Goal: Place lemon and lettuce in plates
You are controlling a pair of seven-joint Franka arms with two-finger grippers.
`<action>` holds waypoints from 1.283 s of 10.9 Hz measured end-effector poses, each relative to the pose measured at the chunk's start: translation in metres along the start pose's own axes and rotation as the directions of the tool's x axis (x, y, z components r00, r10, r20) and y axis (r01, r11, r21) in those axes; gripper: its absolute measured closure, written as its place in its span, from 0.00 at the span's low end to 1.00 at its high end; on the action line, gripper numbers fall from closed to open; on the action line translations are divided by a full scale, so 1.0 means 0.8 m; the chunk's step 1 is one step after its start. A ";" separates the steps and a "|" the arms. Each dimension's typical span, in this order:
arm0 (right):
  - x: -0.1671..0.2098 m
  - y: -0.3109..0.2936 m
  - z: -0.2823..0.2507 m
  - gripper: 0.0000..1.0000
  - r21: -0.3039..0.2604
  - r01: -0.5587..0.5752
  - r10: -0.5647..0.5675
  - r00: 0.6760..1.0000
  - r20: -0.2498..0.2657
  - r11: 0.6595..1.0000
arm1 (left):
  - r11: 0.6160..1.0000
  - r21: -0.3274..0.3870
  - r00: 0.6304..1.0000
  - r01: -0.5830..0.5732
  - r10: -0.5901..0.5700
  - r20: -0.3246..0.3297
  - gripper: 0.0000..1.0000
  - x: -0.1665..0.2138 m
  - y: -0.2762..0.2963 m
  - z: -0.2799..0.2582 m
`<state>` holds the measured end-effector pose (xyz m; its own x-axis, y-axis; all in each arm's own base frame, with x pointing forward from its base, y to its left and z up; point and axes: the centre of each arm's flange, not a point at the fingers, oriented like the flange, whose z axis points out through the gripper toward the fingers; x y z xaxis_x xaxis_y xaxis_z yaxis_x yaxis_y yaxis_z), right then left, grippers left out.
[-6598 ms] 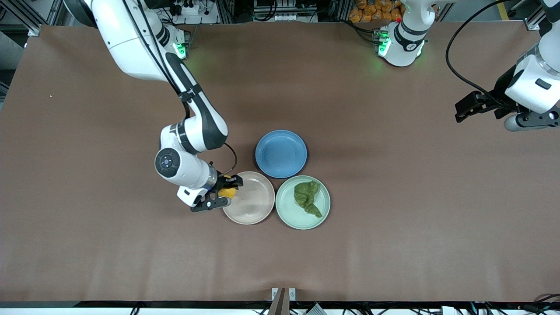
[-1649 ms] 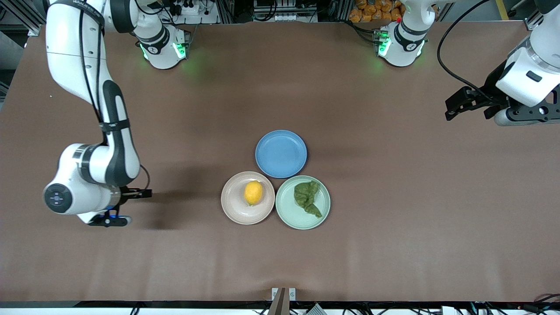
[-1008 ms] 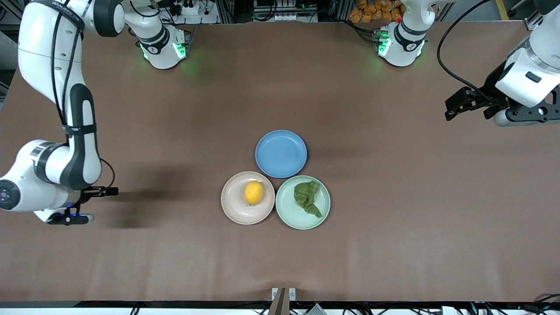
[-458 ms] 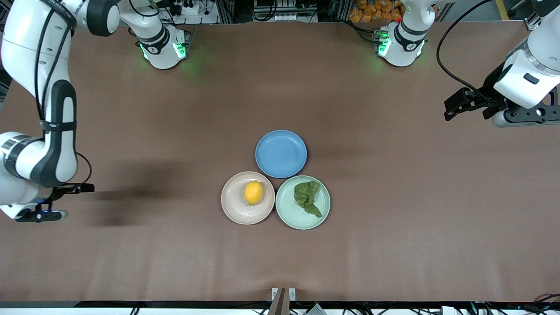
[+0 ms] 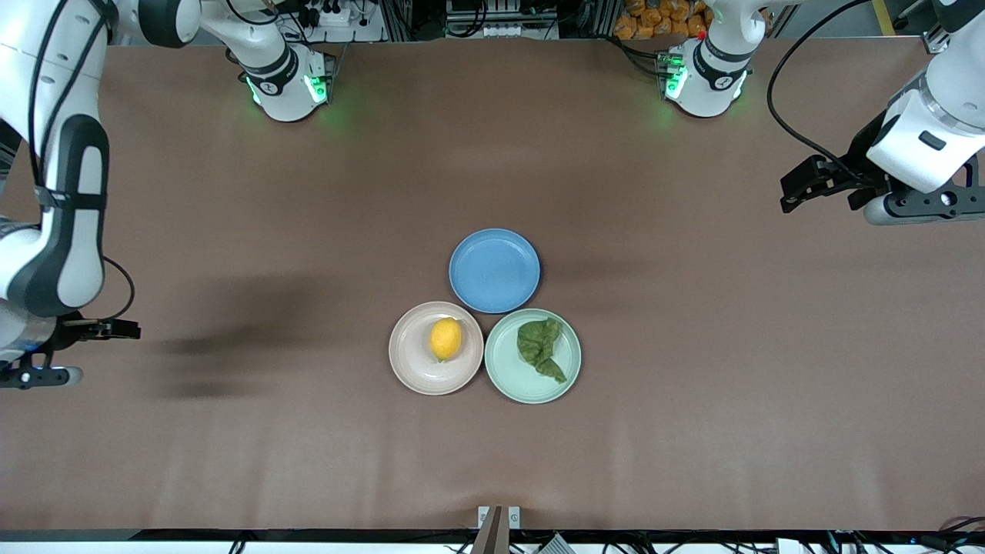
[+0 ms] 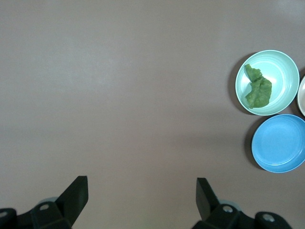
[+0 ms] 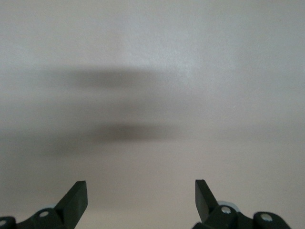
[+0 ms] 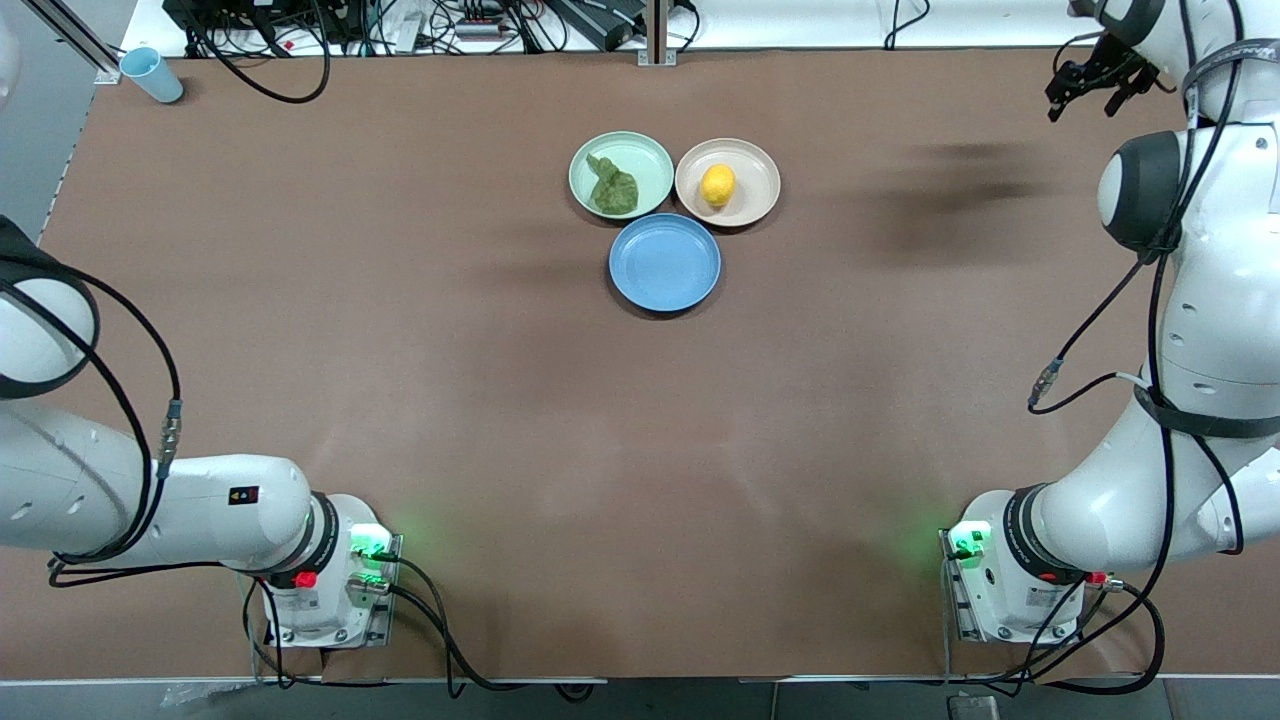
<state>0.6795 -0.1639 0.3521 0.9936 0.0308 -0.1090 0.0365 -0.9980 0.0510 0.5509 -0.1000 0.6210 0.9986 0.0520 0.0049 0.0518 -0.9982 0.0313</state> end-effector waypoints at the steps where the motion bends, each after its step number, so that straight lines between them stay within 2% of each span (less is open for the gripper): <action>1: -0.003 -0.002 -0.014 0.00 0.011 0.002 -0.002 1.000 0.002 1.000 | 1.000 0.001 1.000 0.001 -0.001 0.002 0.00 0.000 -0.001 0.002; 4: -0.008 -0.012 -0.049 0.00 0.047 0.015 -0.017 0.999 0.035 0.999 | 1.000 0.000 1.000 0.007 -0.007 0.001 0.00 0.001 -0.005 0.003; 7: -0.022 -0.011 -0.092 0.00 0.140 -0.004 0.001 1.000 0.018 0.990 | 1.000 0.000 1.000 0.008 -0.008 0.002 0.00 0.002 -0.005 0.007; 11: -0.078 0.090 -0.117 0.00 0.192 -0.061 0.056 0.998 0.029 0.979 | 1.000 0.000 1.000 0.009 -0.009 0.002 0.00 0.003 -0.006 0.009; 14: -0.112 0.139 -0.130 0.00 0.193 -0.065 0.060 0.998 0.033 0.979 | 1.000 0.000 1.000 0.014 -0.014 0.002 0.00 0.004 -0.009 0.010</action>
<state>0.6059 -0.2723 0.4704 0.9899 -0.0308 -0.1386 -0.0497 -0.9896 -0.1350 0.5538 -0.0926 0.6130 0.9978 0.0661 0.0027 0.0660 -0.9973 0.0310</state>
